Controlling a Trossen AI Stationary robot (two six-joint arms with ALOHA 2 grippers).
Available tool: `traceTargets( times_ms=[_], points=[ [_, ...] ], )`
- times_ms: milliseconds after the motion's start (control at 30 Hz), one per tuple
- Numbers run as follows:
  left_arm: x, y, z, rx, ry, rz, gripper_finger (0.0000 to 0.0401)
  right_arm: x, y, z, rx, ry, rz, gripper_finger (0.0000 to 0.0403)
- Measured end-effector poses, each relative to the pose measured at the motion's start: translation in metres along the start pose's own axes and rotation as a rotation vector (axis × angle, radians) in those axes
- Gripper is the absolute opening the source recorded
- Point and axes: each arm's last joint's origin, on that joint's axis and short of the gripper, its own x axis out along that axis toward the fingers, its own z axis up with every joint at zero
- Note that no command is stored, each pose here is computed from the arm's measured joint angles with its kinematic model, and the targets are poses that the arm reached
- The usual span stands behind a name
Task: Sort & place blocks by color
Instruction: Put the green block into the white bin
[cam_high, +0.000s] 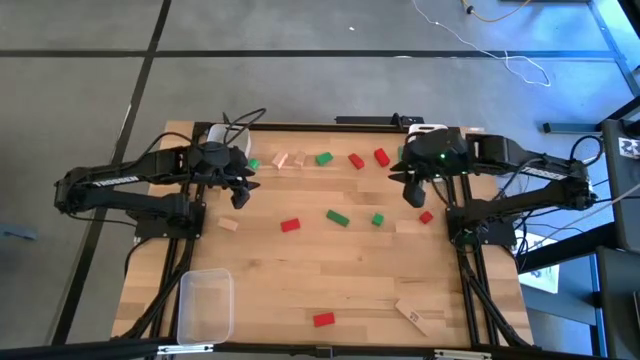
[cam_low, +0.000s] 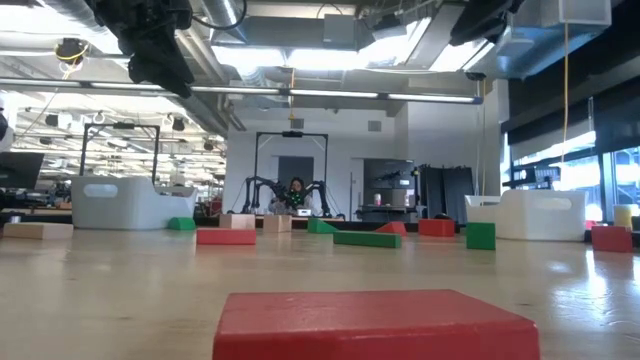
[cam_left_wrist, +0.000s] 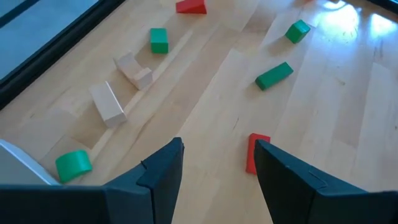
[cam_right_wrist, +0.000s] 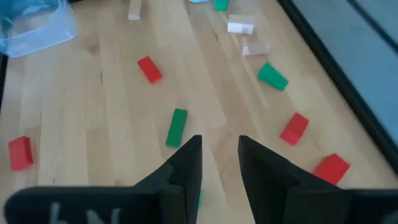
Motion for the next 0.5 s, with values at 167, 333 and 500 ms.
traceTargets(
  times_ms=[167,333,500],
  points=[
    [0.000,0.000,0.000,0.001,0.003,0.001,0.0189,0.016,0.001,0.000,0.078,0.077,-0.015,0.0106],
    [0.000,0.000,0.000,0.017,0.005,0.002,0.0189,0.032,0.001,-0.003,0.090,0.177,-0.036,0.0106],
    [0.000,0.000,0.000,0.019,0.005,0.002,0.0189,0.050,0.002,-0.007,0.089,0.284,-0.051,0.0106]
  ],
)
